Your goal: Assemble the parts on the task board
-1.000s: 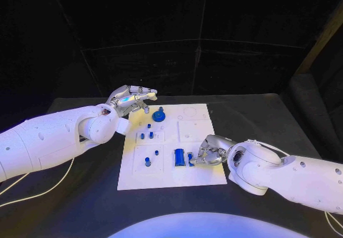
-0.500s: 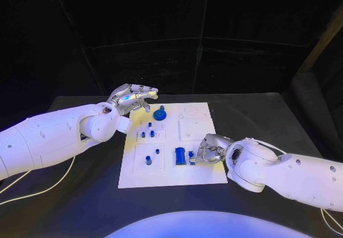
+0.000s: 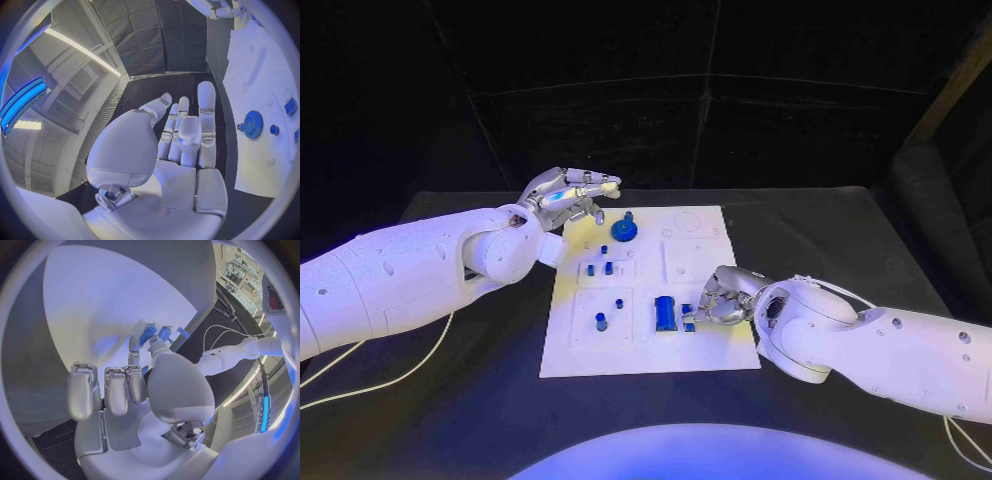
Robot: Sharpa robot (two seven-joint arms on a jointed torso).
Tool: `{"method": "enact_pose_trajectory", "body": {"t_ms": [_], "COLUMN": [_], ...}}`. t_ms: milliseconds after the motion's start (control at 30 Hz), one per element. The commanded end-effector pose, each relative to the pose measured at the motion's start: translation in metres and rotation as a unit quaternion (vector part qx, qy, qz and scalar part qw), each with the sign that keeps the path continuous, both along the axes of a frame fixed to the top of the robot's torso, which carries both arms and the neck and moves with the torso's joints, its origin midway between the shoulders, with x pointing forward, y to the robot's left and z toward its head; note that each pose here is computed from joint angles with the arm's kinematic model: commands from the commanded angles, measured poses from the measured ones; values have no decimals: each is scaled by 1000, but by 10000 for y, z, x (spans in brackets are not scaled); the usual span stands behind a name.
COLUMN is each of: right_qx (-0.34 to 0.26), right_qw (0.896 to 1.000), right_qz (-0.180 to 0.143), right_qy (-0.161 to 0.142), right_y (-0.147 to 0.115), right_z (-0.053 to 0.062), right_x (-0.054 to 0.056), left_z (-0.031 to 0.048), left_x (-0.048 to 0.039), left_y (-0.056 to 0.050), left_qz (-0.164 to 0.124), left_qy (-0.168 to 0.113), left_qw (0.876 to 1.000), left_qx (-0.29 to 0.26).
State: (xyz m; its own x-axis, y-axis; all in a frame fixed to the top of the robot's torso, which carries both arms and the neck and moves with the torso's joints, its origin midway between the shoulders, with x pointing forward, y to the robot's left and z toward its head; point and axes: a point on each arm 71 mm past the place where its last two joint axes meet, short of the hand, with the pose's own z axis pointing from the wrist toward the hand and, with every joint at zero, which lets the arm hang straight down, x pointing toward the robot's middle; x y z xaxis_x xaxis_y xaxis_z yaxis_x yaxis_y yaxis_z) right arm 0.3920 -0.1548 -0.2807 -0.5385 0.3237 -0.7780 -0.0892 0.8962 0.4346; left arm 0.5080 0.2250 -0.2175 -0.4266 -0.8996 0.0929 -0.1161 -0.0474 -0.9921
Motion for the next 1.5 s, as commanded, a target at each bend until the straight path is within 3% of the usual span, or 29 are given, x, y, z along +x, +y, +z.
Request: {"method": "enact_pose_trajectory", "body": {"t_ms": [33,433,833,1500], "right_qx": [3,49,41,14], "right_qw": [1000,998,998,1000], "right_qz": [-5,29,42,28], "right_qy": [-11,-11,8,4], "right_y": [-13,19,-77,-44], "right_z": [6,72,74,-28], "right_x": [24,-54,-116,26], "left_z": [7,4,5,6], "left_x": [-1,-2,-4,-5], "left_y": [-13,3,7,-5], "left_qz": [-6,-6,-6,-7], "left_qy": [1,2,2,2], "left_qw": [1000,1000,1000,1000], "left_qx": [-3,-2,-2,-3]}}
